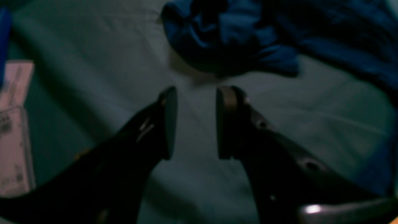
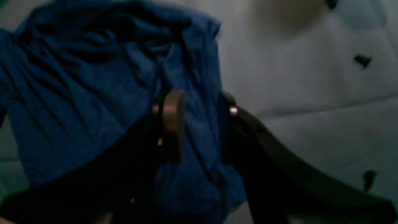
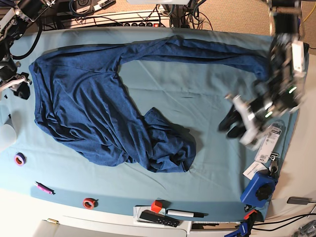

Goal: Layout the t-shirt on the table in an organized manner, then fold the t-shirt properly
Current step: 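Lower the left gripper onto the bunched shirt body and pinch it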

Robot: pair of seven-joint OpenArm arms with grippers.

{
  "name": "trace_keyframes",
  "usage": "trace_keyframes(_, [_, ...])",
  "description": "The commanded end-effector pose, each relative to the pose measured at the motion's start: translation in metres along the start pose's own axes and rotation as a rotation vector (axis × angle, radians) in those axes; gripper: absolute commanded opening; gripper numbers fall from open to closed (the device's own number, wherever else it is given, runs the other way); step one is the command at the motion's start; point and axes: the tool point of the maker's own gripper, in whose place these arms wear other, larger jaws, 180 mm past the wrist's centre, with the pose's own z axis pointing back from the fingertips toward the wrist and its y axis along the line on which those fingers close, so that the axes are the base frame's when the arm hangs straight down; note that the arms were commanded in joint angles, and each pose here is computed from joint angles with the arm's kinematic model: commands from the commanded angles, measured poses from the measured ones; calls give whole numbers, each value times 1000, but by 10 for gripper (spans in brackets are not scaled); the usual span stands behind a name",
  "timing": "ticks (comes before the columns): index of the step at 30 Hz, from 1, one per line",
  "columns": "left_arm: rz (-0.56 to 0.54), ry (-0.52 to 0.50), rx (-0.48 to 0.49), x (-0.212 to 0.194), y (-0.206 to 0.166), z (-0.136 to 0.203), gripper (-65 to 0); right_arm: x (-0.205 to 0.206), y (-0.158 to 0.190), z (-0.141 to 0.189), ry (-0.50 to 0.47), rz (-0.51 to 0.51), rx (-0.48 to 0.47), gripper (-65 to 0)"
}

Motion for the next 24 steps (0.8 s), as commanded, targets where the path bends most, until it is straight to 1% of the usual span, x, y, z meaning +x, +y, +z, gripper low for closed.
trace_keyframes(1, [-36, -36, 14, 20, 5, -7, -428, 10, 3, 2, -32, 24, 14, -465])
trace_keyframes(4, [-71, -4, 0, 31, 5, -42, -428, -4, 16, -4, -22, -6, 51, -465])
trace_keyframes(7, [-97, 24, -76, 41, -4, -73, -427, -16, 30, -9, -27, -57, 89, -465])
trace_keyframes(8, [-117, 37, -100, 44, -7, -82, -412, -20, 33, -11, -27, -70, 95, -465])
trace_keyframes(10, [-144, 65, -129, 49, -11, -98, -358, -26, 39, -13, -24, -88, 105, -465])
trace_keyframes(12, [-148, 84, -150, 54, -16, -112, -317, -29, 42, -15, -22, -98, 111, -465])
trace_keyframes(16, [-176, 91, -186, 68, -31, -129, -313, -29, 45, -17, -17, -92, 120, -465])
trace_keyframes(18, [-234, 77, -176, 76, -37, -135, -313, -30, 48, -18, -13, -85, 128, -465])
trace_keyframes(21, [-295, 56, -108, 82, -38, -145, -313, -31, 53, -20, -3, -70, 144, -465])
trace_keyframes(24, [-333, 67, -78, 78, -39, -151, -314, -33, 58, -23, 7, -62, 155, -465])
